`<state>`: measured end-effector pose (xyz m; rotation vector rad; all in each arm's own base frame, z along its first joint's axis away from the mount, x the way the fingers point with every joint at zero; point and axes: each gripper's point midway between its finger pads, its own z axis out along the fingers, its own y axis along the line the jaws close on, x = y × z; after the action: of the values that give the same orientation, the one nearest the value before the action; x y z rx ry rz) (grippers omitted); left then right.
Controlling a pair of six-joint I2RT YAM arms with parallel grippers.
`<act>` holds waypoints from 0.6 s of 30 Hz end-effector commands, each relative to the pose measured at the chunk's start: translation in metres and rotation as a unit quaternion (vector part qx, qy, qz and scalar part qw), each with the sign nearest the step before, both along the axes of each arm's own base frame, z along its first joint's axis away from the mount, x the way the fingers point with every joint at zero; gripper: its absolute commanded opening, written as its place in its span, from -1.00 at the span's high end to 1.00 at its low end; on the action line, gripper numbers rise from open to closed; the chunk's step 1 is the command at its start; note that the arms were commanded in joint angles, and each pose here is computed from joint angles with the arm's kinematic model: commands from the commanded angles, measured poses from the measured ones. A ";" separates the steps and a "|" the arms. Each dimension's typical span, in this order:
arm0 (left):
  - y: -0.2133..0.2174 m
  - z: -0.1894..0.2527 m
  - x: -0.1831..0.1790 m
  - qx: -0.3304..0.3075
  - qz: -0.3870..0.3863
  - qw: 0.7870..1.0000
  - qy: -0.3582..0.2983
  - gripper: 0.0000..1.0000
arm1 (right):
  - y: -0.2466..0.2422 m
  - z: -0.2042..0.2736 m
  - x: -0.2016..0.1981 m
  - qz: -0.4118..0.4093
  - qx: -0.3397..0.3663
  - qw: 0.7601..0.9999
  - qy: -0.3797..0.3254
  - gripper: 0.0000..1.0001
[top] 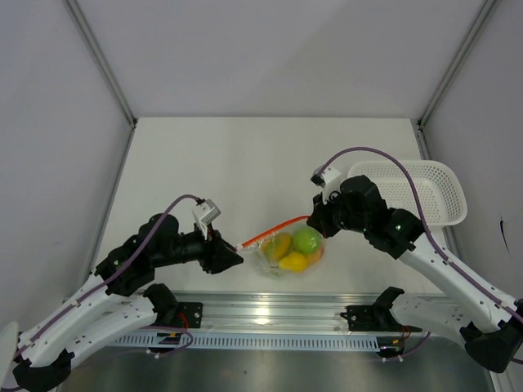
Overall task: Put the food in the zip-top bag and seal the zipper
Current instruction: Zip the zipper food storage bag at the center of the board, then place the zipper food storage bag at the center of the board.
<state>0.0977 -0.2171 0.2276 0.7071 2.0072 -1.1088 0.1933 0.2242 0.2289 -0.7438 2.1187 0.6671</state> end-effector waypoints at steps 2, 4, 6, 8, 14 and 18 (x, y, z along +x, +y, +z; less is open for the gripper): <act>0.007 0.008 0.015 -0.001 0.052 0.999 -0.012 -0.44 | 0.016 0.006 0.004 -0.001 0.019 1.000 -0.017 1.00; 0.011 0.014 0.020 0.001 0.069 0.997 -0.019 -0.79 | 0.021 0.003 0.004 0.001 0.013 1.000 -0.017 1.00; 0.017 0.021 0.026 0.002 0.089 0.995 -0.034 -0.87 | 0.023 0.001 0.006 -0.002 0.012 1.000 -0.015 1.00; 0.022 0.032 0.027 -0.005 0.099 0.994 -0.053 -0.91 | 0.026 0.001 0.012 -0.009 0.011 1.000 -0.019 1.00; 0.059 0.064 0.039 -0.021 0.187 0.975 -0.115 -0.99 | 0.025 -0.005 0.055 -0.058 -0.013 0.998 -0.012 1.00; 0.076 0.074 0.034 -0.042 0.209 0.967 -0.137 -0.99 | 0.016 -0.005 0.098 -0.119 -0.011 0.993 -0.006 1.00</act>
<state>0.1273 -0.1594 0.2881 0.4010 1.8046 -0.8611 0.2522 0.2451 0.2010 -0.6345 2.2192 0.5457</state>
